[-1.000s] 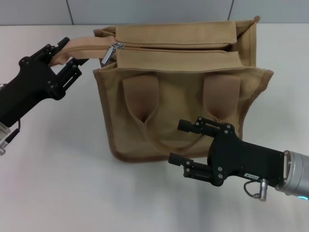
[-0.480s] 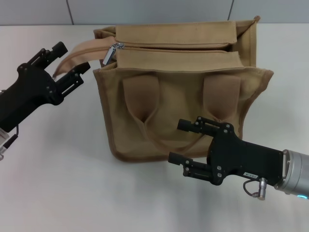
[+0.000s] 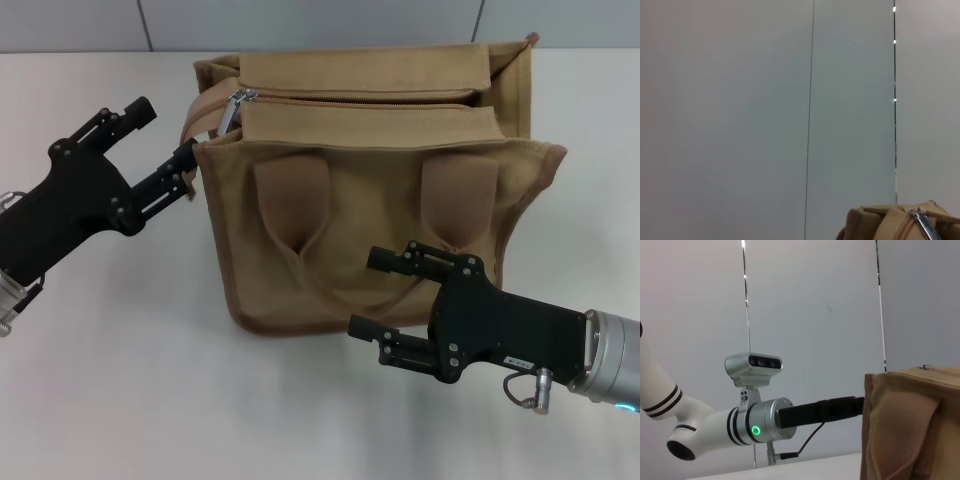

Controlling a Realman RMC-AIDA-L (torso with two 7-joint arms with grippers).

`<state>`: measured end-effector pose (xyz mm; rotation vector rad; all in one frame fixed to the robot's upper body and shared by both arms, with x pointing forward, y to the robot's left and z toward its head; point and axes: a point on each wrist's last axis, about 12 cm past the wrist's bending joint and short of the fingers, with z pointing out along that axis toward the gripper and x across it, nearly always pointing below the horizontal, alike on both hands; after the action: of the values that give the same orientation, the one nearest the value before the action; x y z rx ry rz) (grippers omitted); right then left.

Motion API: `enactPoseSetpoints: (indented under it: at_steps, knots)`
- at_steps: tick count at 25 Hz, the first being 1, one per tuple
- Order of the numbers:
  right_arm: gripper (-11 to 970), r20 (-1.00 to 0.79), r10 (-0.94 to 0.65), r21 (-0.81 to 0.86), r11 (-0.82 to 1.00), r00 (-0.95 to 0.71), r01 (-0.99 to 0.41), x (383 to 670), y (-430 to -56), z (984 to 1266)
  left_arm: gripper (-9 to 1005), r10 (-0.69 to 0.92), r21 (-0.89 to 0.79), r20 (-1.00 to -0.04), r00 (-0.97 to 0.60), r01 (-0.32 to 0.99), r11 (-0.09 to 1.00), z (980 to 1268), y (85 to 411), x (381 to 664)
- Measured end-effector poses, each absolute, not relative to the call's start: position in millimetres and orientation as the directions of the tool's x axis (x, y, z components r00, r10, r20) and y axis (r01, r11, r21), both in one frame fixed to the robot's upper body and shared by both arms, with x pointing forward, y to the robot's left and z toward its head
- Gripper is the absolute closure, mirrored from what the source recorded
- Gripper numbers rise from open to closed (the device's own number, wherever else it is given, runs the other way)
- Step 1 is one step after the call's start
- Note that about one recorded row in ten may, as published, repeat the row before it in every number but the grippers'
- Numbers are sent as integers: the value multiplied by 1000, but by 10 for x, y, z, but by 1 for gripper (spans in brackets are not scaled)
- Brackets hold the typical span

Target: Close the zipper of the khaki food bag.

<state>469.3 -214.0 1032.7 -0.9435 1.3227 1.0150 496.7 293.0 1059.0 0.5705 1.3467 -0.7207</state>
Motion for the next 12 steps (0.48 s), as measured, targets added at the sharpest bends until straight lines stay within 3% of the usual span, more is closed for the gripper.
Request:
enactPoseSetpoints:
  at_steps: [12]
  knots:
    - [257,-1000,22,26,306,-20,-952,4737,-2109,10311,270,-143,-37,-987,76,755,654,10618,2877,5030]
